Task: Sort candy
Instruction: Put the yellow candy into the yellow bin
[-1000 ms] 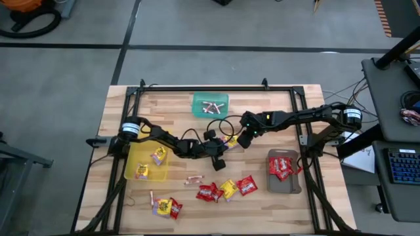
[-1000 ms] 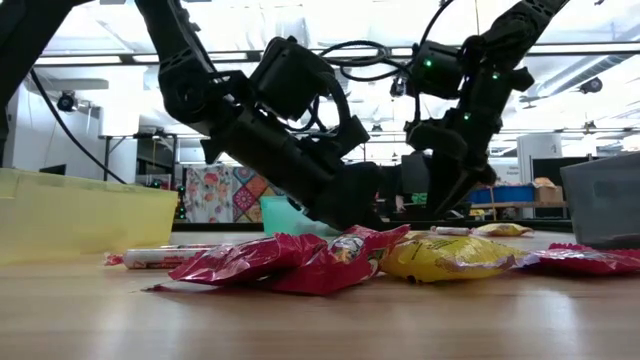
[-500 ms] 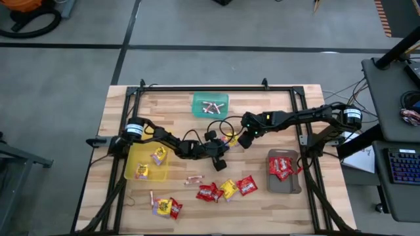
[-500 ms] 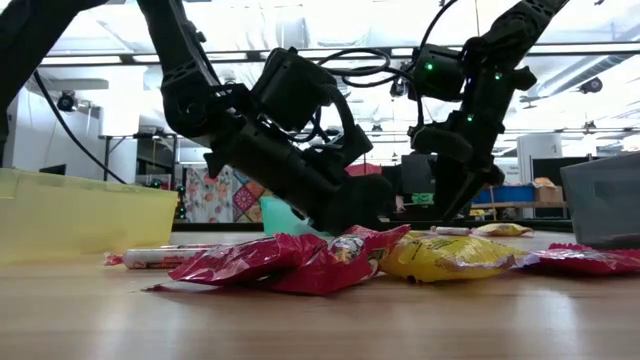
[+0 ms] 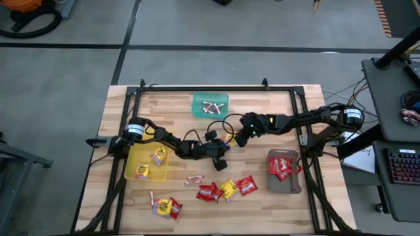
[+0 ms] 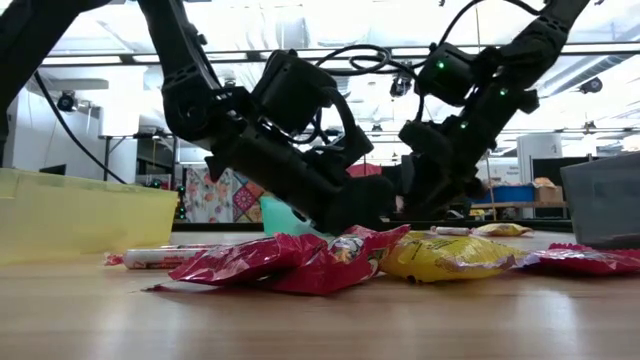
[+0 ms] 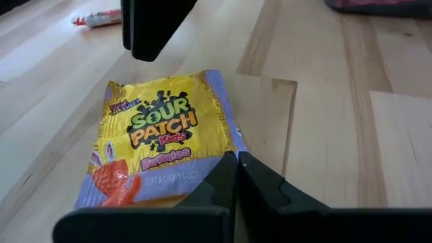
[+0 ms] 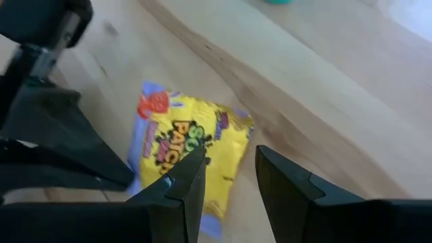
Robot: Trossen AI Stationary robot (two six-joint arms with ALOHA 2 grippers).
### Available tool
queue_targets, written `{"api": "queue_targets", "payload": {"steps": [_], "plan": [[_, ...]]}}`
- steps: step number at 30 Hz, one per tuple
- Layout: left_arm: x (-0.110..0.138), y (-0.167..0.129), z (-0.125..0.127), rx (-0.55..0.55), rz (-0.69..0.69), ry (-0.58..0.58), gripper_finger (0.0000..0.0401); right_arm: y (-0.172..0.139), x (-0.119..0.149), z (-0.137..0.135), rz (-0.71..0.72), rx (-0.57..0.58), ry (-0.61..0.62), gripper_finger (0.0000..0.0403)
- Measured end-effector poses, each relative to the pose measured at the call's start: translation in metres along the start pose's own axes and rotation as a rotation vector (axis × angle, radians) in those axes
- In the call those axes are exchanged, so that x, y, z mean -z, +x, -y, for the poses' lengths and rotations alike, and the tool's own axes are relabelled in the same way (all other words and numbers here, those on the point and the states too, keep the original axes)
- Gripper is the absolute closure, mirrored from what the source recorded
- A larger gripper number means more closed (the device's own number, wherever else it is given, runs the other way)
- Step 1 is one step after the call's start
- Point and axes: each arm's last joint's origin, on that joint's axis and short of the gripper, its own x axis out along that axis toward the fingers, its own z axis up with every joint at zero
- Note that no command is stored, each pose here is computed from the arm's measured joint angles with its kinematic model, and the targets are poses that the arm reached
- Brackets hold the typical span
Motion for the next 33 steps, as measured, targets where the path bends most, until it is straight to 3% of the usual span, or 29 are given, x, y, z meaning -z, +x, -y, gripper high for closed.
{"api": "queue_targets", "payload": {"steps": [16, 33], "plan": [[0.002, 0.002, 0.0, 0.004, 0.015, -0.013, 0.0401, 0.036, 0.013, 0.005, -0.025, -0.013, -0.038, 0.028], [0.002, 0.002, 0.0, 0.005, 0.024, -0.027, 0.0401, 0.036, 0.013, 0.002, -0.026, -0.058, -0.104, 0.0287]]}}
